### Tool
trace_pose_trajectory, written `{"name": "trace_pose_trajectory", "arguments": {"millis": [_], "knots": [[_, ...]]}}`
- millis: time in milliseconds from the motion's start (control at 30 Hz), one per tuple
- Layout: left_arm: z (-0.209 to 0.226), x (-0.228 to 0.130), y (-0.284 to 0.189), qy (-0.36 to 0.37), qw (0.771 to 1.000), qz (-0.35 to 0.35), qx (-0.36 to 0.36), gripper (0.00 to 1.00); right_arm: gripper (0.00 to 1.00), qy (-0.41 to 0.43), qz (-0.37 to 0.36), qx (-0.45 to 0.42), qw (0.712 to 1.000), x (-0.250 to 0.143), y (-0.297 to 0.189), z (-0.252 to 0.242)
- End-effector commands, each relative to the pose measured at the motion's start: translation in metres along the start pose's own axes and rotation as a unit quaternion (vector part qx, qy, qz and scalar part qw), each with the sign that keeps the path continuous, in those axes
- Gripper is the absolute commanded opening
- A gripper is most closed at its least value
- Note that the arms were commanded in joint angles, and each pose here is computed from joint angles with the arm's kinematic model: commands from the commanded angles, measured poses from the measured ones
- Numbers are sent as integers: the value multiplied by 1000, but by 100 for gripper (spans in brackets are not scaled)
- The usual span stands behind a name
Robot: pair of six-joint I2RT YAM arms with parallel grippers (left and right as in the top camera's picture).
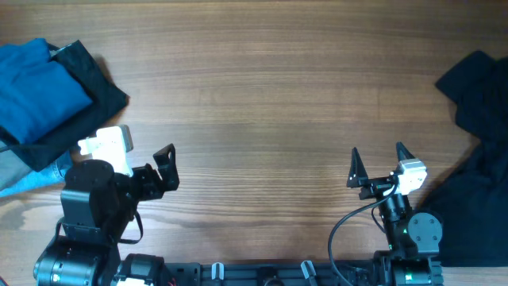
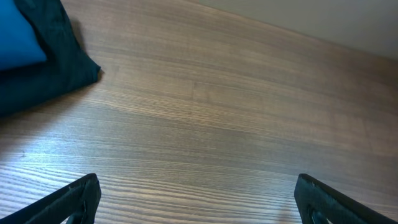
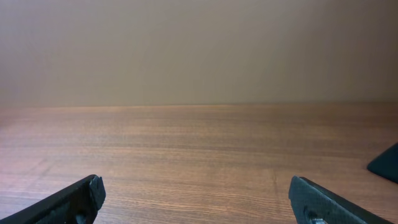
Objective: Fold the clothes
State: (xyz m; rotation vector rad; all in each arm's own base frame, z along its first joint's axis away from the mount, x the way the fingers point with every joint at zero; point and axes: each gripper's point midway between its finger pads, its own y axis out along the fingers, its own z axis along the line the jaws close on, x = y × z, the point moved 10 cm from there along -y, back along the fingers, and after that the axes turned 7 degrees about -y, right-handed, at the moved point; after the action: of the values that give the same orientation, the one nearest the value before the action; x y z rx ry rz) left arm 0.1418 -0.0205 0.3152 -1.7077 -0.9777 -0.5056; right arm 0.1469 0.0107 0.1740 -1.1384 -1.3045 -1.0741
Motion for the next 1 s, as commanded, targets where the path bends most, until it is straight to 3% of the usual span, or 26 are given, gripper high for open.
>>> {"name": "trace_pose_trajectory", "arguments": {"millis": [0, 967], "knots": [[1, -1, 1, -4, 1000, -1, 6, 100, 100, 2, -10, 0, 1000, 3, -1, 0], [6, -8, -1, -4, 1000, 13, 15, 100, 100, 2, -10, 0, 1000, 3, -1, 0]]}}
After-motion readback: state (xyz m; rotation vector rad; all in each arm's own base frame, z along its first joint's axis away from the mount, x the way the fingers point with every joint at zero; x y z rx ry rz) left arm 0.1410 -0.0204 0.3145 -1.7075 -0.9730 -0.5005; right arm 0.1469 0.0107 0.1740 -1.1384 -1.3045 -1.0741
